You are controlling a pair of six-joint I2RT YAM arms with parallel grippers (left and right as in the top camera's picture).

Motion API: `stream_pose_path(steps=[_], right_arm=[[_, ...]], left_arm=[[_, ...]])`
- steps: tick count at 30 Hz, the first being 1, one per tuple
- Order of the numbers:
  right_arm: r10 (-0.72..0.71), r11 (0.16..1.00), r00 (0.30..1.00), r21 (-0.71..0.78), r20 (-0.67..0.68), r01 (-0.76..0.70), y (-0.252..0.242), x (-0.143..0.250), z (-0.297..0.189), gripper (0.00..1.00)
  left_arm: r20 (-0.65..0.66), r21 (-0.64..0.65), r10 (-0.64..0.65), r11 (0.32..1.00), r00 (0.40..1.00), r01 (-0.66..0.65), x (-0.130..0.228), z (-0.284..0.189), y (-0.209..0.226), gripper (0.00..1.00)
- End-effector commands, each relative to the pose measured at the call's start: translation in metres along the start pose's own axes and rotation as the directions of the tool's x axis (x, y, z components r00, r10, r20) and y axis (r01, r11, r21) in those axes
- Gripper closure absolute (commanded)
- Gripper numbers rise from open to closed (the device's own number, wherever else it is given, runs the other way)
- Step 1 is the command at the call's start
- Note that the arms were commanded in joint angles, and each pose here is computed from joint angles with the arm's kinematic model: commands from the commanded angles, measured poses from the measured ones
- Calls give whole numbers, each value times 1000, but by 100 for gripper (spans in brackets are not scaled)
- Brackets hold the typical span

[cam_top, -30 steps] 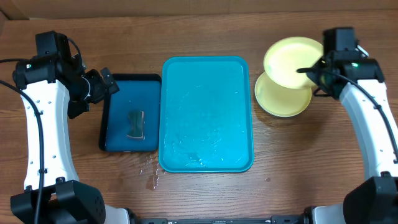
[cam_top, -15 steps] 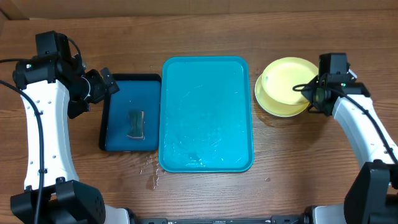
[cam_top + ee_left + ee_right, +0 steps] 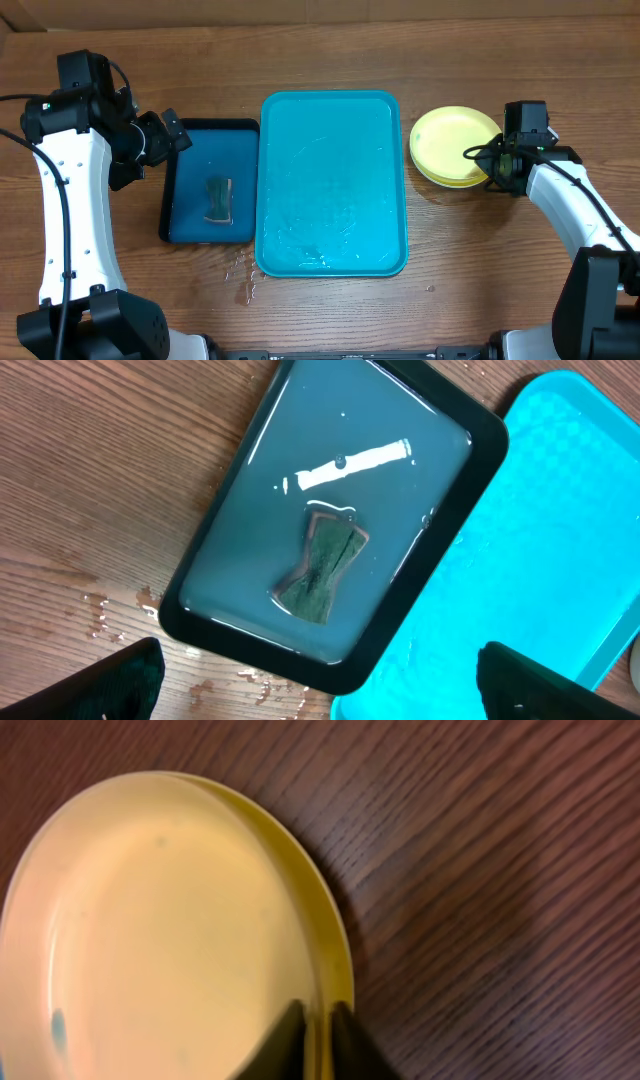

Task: Clean dirty plates on tray and stack at the side
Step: 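Swing the yellow plate right and lower it onto the plate stack, then open the right gripper and release the plate onto the stack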

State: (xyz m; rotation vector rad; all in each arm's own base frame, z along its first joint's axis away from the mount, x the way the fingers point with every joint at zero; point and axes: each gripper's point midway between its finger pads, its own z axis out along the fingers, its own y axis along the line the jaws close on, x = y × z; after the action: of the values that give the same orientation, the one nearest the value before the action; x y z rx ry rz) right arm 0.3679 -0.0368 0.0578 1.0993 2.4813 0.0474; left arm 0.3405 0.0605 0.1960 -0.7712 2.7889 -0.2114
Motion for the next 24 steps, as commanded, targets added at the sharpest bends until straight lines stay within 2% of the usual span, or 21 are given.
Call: stream_pose_path(steps=[1, 7, 9, 11, 16, 20, 24], right_arm=[[-9, 1000, 1000, 2, -11, 9, -1, 6, 3, 71], [-17, 1000, 999, 6, -33, 17, -5, 13, 5, 44], [-48, 999, 997, -15, -61, 48, -2, 18, 5, 33], [-113, 992, 989, -66, -100, 106, 5, 26, 4, 28], [-314, 938, 941, -195, -124, 287, 24, 34, -3, 29], [-510, 815, 855, -372, -98, 444, 54, 39, -23, 32], [-568, 750, 821, -442, -51, 491, 72, 35, -37, 33]], left_arm=[[37, 4, -4, 1000, 999, 4, -5, -10, -1, 0], [37, 4, -4, 1000, 999, 4, -5, -10, -1, 0], [37, 4, -4, 1000, 999, 4, -5, -10, -1, 0], [37, 4, -4, 1000, 999, 4, -5, -10, -1, 0], [37, 4, -4, 1000, 999, 4, -5, -10, -1, 0], [37, 4, -4, 1000, 999, 4, -5, -10, -1, 0], [37, 4, -4, 1000, 999, 4, -5, -10, -1, 0]])
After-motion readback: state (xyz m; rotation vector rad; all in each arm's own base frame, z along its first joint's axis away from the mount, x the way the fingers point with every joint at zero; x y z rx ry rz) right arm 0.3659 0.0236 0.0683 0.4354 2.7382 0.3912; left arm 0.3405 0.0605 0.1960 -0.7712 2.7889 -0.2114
